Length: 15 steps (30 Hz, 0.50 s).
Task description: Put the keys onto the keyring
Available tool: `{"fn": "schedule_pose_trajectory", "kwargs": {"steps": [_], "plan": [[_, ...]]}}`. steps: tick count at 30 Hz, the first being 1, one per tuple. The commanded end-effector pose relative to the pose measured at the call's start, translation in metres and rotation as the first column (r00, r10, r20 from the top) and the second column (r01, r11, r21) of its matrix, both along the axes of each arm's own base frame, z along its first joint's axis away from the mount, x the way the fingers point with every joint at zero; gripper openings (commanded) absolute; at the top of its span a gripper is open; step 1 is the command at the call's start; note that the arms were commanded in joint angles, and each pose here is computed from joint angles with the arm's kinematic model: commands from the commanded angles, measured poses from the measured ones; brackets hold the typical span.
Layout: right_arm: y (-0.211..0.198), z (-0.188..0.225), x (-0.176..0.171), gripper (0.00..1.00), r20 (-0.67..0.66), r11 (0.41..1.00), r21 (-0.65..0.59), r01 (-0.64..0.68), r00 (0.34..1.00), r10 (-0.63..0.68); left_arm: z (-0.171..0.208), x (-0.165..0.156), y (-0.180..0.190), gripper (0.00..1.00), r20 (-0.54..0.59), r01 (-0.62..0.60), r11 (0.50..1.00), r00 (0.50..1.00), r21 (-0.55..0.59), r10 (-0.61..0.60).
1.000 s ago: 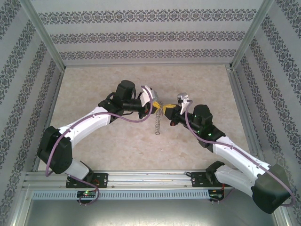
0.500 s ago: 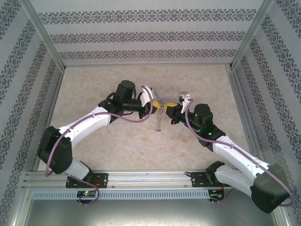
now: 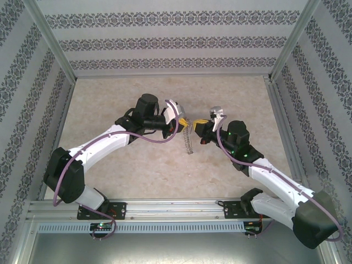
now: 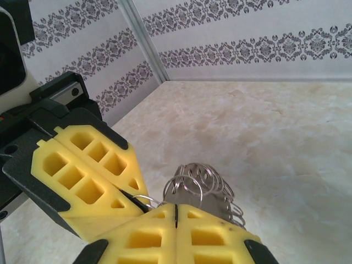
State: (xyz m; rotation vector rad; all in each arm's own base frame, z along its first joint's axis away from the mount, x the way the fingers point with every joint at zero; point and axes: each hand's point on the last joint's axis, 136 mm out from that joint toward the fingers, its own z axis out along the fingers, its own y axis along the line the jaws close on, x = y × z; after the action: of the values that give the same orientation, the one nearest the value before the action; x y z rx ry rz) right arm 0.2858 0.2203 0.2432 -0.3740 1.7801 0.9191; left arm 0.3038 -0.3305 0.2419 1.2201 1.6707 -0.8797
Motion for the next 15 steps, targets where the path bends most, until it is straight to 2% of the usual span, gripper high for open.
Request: {"fn": "schedule_pose_trajectory", "kwargs": {"steps": [1, 15], "plan": [[0.0009, -0.0087, -0.0015, 0.00, -0.016, 1.000, 0.011, -0.017, 1.000, 0.017, 0.0367, -0.0093, -0.0080, 0.00, 0.080, 0.039, 0.996, 0.996, -0.086, -0.032], [0.0046, -0.0174, -0.0036, 0.00, -0.059, 0.999, 0.016, -0.036, 0.998, 0.036, 0.0367, -0.0068, -0.0097, 0.00, 0.078, 0.031, 0.994, 0.997, -0.106, -0.023]]}}
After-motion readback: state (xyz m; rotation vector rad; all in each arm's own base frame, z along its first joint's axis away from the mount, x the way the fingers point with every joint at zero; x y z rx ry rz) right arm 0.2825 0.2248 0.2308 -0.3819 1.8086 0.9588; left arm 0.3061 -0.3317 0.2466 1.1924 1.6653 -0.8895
